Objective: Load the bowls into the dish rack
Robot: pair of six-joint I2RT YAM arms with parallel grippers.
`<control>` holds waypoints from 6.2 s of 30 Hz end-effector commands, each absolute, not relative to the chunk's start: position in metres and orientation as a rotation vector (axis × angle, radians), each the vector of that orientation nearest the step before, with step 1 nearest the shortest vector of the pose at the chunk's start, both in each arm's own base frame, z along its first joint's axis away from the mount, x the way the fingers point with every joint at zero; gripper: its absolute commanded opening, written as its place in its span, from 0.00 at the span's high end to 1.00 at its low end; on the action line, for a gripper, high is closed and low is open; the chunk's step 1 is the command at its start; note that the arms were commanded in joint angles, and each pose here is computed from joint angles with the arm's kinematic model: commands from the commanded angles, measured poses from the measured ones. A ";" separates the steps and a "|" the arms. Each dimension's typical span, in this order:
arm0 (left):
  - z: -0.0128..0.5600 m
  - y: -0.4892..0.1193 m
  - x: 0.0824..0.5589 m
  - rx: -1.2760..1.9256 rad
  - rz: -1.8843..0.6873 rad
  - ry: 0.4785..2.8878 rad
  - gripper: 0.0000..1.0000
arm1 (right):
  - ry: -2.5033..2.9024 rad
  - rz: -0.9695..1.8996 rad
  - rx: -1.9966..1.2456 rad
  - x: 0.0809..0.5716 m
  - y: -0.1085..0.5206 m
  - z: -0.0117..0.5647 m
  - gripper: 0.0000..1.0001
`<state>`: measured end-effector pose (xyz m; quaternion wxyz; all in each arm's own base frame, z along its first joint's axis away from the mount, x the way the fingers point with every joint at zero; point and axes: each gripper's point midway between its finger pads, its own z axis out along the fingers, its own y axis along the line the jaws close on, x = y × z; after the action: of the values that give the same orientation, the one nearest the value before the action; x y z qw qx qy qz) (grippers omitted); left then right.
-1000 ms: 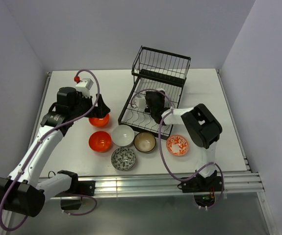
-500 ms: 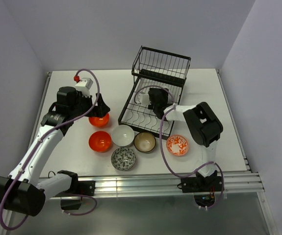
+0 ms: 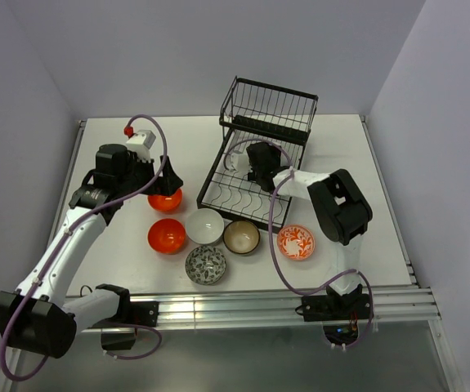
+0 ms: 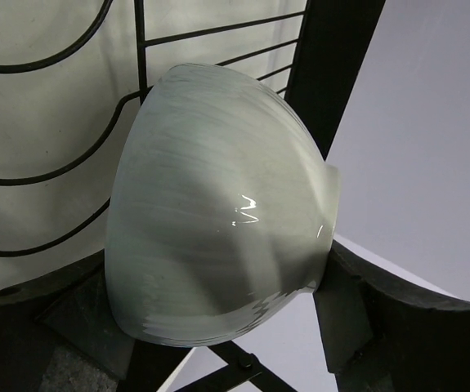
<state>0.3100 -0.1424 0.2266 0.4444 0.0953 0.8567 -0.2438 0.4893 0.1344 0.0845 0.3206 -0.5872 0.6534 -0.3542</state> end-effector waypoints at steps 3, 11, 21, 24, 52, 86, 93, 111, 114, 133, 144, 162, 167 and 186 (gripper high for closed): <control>0.240 -0.141 0.314 0.254 -0.597 2.080 0.00 | 1.751 -0.865 -1.579 0.484 0.136 0.093 0.16; 0.240 -0.140 0.314 0.252 -0.596 2.079 0.00 | 1.780 -0.869 -1.618 0.476 0.130 0.083 0.12; 0.239 -0.142 0.316 0.249 -0.609 2.089 0.00 | 1.848 -0.873 -1.606 0.485 0.115 0.083 0.10; 0.237 -0.141 0.315 0.248 -0.609 2.091 0.00 | 1.829 -0.862 -1.623 0.472 0.119 0.082 0.09; 0.235 -0.142 0.311 0.256 -0.623 2.088 0.01 | 1.906 -0.798 -1.642 0.447 0.125 0.081 0.00; 0.239 -0.156 0.281 0.439 -0.723 2.049 0.12 | 1.944 -0.500 -1.588 0.381 0.178 0.114 0.10; 0.186 -0.153 0.248 0.799 -0.716 2.144 0.24 | 2.000 -0.187 -1.468 0.338 0.211 0.156 0.12; 0.112 -0.171 0.282 0.807 -0.486 2.366 0.33 | 2.215 0.301 -1.101 0.269 0.227 0.166 0.21; 0.107 -0.179 0.281 0.833 -0.472 2.371 0.34 | 2.238 0.344 -1.077 0.265 0.226 0.165 0.23; 0.072 -0.194 0.293 0.808 -0.379 2.475 0.36 | 2.306 0.563 -0.908 0.261 0.237 0.176 0.16; 0.063 -0.201 0.289 0.709 -0.424 2.566 0.64 | 2.357 0.709 -0.777 0.263 0.231 0.178 0.04; 0.256 -0.210 0.302 0.474 -0.580 2.127 1.00 | 2.117 1.185 -0.628 0.265 0.287 0.267 0.00; 0.277 -0.202 0.306 0.368 -0.562 2.052 1.00 | 2.045 1.465 -0.509 0.260 0.310 0.301 0.00; 0.312 -0.223 0.284 0.373 -0.811 1.867 1.00 | 2.131 1.538 -0.518 0.252 0.335 0.294 0.00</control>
<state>0.2845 -0.2084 0.2636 0.4585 0.1538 0.8304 -0.2769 0.2565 0.3301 0.2747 0.2281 -0.1772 0.7943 0.5345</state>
